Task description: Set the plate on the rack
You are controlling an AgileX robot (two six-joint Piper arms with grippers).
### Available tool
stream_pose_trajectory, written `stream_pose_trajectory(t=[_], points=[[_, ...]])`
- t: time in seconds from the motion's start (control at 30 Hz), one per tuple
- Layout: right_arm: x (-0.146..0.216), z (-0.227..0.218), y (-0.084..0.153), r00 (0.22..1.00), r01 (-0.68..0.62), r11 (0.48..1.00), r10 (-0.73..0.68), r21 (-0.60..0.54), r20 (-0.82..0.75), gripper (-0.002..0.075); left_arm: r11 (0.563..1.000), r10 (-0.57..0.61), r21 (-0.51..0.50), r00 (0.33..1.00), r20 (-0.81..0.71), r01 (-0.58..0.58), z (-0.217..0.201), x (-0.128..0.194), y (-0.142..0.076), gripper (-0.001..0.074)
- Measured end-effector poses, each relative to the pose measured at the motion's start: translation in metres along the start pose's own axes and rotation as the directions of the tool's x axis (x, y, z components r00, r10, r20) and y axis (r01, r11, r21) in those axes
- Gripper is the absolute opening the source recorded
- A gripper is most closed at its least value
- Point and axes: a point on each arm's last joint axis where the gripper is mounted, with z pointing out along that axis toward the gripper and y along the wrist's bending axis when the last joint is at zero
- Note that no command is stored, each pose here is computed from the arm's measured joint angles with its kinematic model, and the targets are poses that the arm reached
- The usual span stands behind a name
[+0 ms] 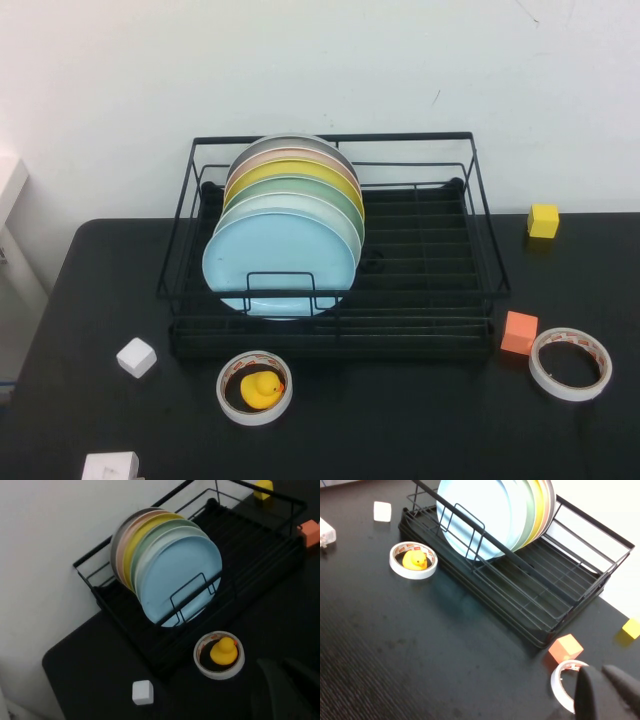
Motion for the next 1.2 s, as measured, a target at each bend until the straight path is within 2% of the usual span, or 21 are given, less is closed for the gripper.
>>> stream_pose_trajectory(t=[0.13, 0.23, 0.37, 0.53, 0.73, 0.93, 1.07, 1.2], points=[[0.000, 0.000, 0.000, 1.000, 0.000, 1.000, 0.000, 0.000, 0.000, 0.0005, 0.999, 0.004, -0.033, 0.998, 0.069, -0.001, -0.024, 0.009, -0.002, -0.0001], [0.000, 0.000, 0.000, 1.000, 0.000, 1.000, 0.000, 0.000, 0.000, 0.0005, 0.998, 0.006, -0.070, 0.985, 0.174, 0.006, -0.051, 0.019, -0.005, -0.0001], [0.000, 0.000, 0.000, 1.000, 0.000, 1.000, 0.000, 0.000, 0.000, 0.0005, 0.986, 0.001, -0.158, 0.951, 0.310, 0.051, -0.088, 0.038, -0.013, -0.0001], [0.000, 0.000, 0.000, 1.000, -0.005, 1.000, 0.005, -0.005, 0.003, 0.0005, 0.962, -0.082, -0.220, 0.943, 0.323, 0.159, -0.100, 0.040, -0.022, -0.0001], [0.000, 0.000, 0.000, 1.000, -0.005, 1.000, 0.005, -0.005, 0.003, 0.0005, 0.935, -0.196, -0.222, 0.925, 0.327, 0.276, -0.069, 0.043, -0.031, -0.0001], [0.000, 0.000, 0.001, 1.000, -0.006, 1.000, 0.006, -0.005, 0.004, 0.0004, 0.904, -0.297, -0.156, 0.847, 0.440, 0.398, -0.018, 0.059, -0.030, -0.0001], [0.000, 0.000, 0.001, 1.000, -0.006, 1.000, 0.006, -0.005, 0.004, 0.0004, 0.859, -0.370, -0.132, 0.778, 0.508, 0.494, 0.019, 0.084, -0.027, -0.0001], [0.000, 0.000, 0.001, 1.000, -0.006, 1.000, 0.006, -0.005, 0.004, 0.0004, 0.794, -0.462, -0.107, 0.708, 0.534, 0.599, 0.046, 0.115, -0.028, -0.0001]])
